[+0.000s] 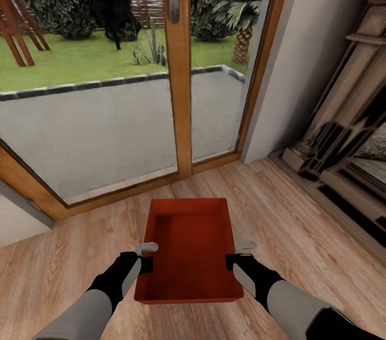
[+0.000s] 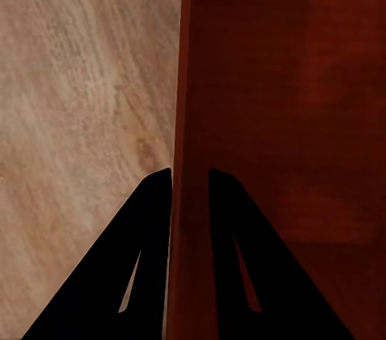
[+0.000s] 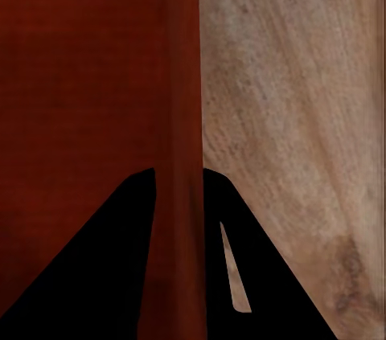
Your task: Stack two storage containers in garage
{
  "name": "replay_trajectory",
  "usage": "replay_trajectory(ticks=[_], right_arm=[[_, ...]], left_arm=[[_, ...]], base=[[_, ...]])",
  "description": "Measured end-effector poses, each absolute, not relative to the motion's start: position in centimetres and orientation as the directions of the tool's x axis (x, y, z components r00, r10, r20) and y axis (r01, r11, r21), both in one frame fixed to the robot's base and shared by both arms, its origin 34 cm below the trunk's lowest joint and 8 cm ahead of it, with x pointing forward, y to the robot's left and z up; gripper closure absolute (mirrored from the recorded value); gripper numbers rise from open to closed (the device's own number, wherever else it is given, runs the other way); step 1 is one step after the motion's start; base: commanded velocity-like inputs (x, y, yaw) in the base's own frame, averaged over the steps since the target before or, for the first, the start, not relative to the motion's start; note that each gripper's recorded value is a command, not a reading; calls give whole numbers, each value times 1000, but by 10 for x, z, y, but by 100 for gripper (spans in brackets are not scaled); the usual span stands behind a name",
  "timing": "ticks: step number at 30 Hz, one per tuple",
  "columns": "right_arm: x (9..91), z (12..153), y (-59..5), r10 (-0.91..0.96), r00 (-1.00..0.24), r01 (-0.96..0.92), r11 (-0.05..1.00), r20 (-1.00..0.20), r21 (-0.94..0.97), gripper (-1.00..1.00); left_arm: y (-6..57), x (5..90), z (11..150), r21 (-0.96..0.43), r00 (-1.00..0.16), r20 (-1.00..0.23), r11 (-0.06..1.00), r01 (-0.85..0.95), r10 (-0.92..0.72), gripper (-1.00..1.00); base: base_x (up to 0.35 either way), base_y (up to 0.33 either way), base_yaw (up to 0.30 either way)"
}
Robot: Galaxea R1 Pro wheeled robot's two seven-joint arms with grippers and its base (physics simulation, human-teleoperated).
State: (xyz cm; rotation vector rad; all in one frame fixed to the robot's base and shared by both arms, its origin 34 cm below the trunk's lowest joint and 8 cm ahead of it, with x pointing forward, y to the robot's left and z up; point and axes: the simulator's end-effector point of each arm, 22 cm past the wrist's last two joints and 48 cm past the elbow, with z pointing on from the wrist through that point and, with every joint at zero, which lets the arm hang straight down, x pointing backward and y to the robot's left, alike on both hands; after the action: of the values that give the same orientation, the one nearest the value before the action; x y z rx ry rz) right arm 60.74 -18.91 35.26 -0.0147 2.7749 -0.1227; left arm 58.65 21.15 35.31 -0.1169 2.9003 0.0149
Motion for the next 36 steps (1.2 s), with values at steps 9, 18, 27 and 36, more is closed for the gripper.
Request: replay_trajectory(ticks=[9,18,27,36], right_arm=[[610,371,-189,-26,-935,5,996,-354,-87,100],[613,389,-189,-26,-935,5,996,-353,-87,100],[616,407,-189,-32,-936,0,996,-350,-90,100],[618,424,-189,-32,-936,-1,996,-350,-90,100]], left_arm=[[211,589,371,1,-969,-236,997,-81,-78,100],[211,592,389,1,-969,-235,997,-81,-78,100],[212,593,406,-1,-969,-232,997,-83,-81,100],[212,595,424,-1,-970,-231,997,-83,-81,100]], base=[[0,0,0],[0,0,0],[0,0,0],[0,0,0]])
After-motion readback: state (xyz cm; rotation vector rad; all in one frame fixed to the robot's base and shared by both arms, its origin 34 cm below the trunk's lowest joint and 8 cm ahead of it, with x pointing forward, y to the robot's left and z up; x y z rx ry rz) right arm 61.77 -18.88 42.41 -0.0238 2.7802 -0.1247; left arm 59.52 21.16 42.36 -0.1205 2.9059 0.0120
